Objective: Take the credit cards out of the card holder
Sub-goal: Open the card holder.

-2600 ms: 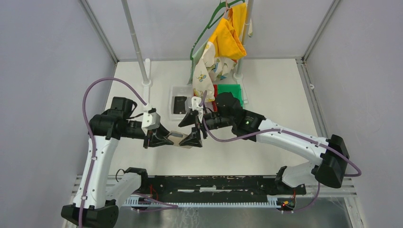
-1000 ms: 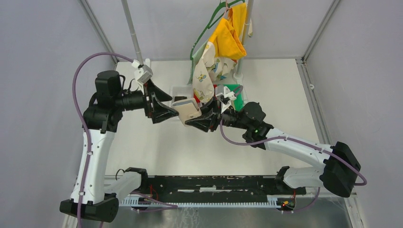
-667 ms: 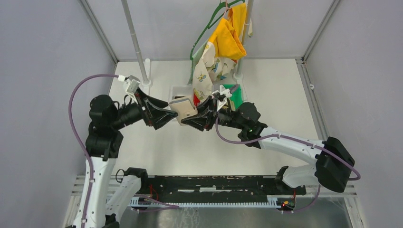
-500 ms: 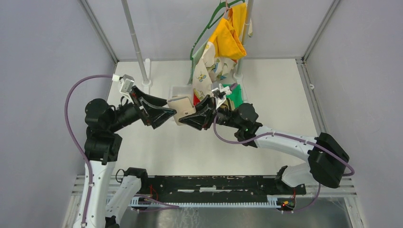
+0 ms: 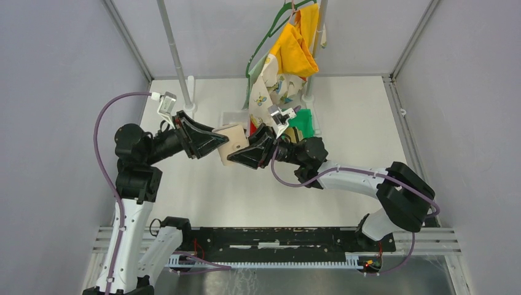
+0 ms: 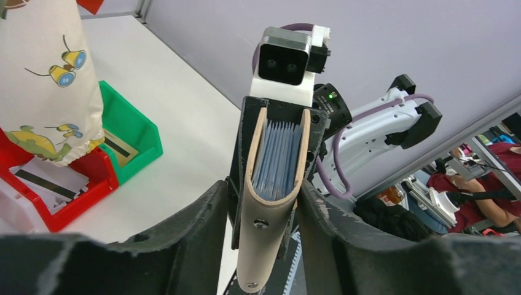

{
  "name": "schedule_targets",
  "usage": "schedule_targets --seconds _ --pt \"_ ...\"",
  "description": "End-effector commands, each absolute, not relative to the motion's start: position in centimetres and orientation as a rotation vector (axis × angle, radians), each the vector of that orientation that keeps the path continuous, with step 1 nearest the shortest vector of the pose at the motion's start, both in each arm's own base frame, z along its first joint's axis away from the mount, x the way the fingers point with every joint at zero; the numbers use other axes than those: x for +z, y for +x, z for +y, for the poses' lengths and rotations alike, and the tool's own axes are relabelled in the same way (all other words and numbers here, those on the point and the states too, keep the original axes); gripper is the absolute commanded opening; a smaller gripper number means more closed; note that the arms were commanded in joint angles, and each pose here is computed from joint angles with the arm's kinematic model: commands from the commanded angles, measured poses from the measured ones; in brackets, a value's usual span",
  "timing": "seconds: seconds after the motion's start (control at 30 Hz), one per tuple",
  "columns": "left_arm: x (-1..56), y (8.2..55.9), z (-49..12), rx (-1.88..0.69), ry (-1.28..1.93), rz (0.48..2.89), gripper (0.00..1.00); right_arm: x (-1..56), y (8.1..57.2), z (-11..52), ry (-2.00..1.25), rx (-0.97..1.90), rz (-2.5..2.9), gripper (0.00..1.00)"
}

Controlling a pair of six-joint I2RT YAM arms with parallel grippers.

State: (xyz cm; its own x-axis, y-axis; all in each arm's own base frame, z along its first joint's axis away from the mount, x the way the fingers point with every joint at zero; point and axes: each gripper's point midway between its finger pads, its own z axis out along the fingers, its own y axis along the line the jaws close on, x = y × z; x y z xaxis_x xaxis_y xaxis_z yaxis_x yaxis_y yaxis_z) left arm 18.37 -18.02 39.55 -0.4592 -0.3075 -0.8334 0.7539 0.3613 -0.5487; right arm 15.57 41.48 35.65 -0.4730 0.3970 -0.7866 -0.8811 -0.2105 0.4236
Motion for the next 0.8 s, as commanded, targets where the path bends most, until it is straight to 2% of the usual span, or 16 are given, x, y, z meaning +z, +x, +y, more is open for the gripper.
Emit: schedule_targets --seconds 0.0,0.07,0.17,0.2,0.27,0.37,0.43,0.47,0.5,0.57,0.63,0.77 --pt "40.3 17.2 -18.3 -1.362 0.451 1.572 0.48 41.2 13.8 40.3 -0.675 1.867 0.878 0.0" --pt "40.1 17.3 -18.3 -1.359 0.445 1.573 0.42 40.9 13.9 40.7 -0.683 1.856 0.892 0.02" --pt "40.0 17.6 -18.3 -1.355 0.434 1.578 0.35 40.3 14.2 41.4 -0.695 1.818 0.931 0.12" --pt "39.9 17.7 -18.2 -1.35 0.429 1.58 0.3 40.1 14.3 41.5 -0.694 1.802 0.943 0.19" --pt "39.6 18.2 -18.0 -1.317 0.415 1.59 0.18 39.2 15.2 41.8 -0.69 1.731 1.005 0.43" --pt "38.7 19.5 -17.2 -1.194 0.385 1.624 0.03 37.6 17.1 41.4 -0.684 1.547 1.126 0.59" --pt "38.0 20.9 -16.3 -1.086 0.35 1.65 0.02 35.5 19.3 40.7 -0.682 1.347 1.26 0.78" --pt "37.6 21.4 -16.0 -1.056 0.335 1.668 0.02 35.4 20.2 39.8 -0.671 1.251 1.292 0.94" --pt "37.1 21.9 -15.7 -1.028 0.315 1.689 0.02 34.5 21.3 38.9 -0.678 1.132 1.333 0.98" --pt "36.2 22.4 -15.5 -1.005 0.305 1.727 0.02 34.3 22.9 36.5 -0.626 0.961 1.391 0.98" --pt "35.4 22.4 -15.7 -1.022 0.326 1.765 0.02 34.3 23.8 34.3 -0.554 0.872 1.42 0.98" --pt "33.5 22.7 -15.9 -1.032 0.361 1.849 0.02 33.9 23.2 32.7 -0.701 0.748 1.401 0.98"
